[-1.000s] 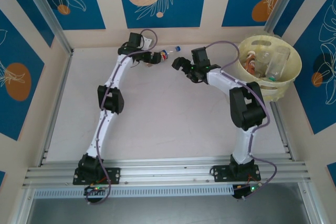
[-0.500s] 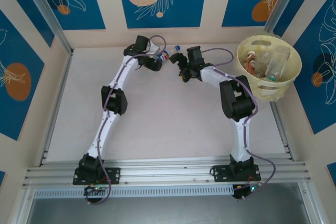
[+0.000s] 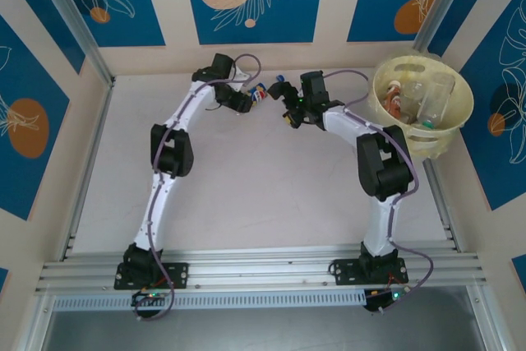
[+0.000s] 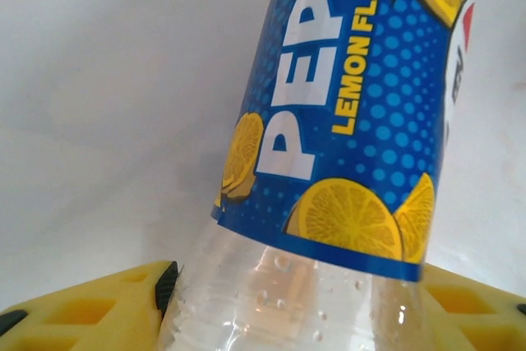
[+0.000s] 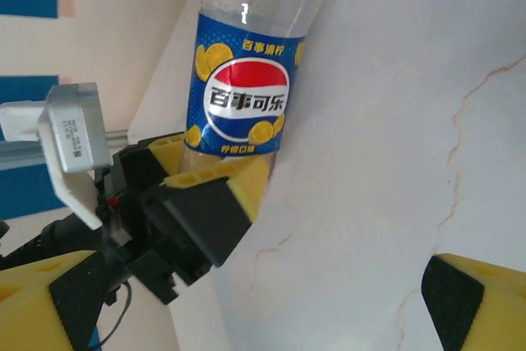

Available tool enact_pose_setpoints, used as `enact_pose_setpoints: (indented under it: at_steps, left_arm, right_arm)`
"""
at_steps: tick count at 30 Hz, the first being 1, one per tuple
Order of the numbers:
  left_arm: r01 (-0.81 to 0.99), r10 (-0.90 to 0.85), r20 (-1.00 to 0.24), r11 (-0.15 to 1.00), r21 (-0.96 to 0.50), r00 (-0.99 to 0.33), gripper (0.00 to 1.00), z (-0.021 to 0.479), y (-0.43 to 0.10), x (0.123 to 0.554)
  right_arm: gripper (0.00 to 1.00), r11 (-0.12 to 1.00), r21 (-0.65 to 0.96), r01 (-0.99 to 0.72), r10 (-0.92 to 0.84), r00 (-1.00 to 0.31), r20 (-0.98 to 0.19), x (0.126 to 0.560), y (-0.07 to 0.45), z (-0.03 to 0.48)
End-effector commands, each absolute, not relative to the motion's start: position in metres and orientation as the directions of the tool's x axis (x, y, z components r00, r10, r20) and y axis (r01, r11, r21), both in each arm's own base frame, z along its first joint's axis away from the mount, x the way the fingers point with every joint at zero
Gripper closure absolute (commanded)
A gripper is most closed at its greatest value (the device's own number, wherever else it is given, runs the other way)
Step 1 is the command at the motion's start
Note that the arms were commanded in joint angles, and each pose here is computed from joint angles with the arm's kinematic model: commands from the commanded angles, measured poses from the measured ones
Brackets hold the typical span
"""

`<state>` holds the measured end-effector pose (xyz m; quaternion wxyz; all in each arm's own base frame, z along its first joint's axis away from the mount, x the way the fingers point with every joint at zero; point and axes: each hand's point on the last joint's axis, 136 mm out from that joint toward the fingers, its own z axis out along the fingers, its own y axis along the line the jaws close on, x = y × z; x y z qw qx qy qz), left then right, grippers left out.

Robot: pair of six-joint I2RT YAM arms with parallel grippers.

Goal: Put the plastic bottles in the bin

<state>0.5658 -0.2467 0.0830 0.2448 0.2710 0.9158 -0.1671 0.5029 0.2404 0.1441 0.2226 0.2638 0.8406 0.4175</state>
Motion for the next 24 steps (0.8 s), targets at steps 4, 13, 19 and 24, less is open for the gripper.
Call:
enact_pose_setpoints:
  at_steps: [4, 13, 19, 24]
  left_arm:
    - [0.594, 0.263, -0.671, 0.736, -0.325, -0.693, 0.48, 0.188, -0.260, 0.527]
    - [0.512, 0.055, -0.725, 0.745, -0.428, -0.686, 0.48, 0.228, -0.256, 0.495]
    - [0.515, -0.079, -0.720, 0.646, -0.563, -0.689, 0.48, 0.245, -0.257, 0.450]
    - [0.534, -0.122, -0.679, 0.523, -0.664, -0.724, 0.47, 0.256, -0.262, 0.412]
  right_arm:
    - [0.00, 0.512, 0.845, 0.155, 0.597, -0.771, -0.220, 0.489, 0.239, 0.184]
    - [0.00, 0.440, 0.898, -0.023, 0.567, -0.768, -0.297, 0.465, 0.250, 0.229]
    - [0.00, 0.399, 0.894, -0.202, 0.488, -0.779, -0.394, 0.458, 0.273, 0.256]
    - [0.01, 0.343, 0.888, -0.307, 0.413, -0.800, -0.436, 0.450, 0.301, 0.270]
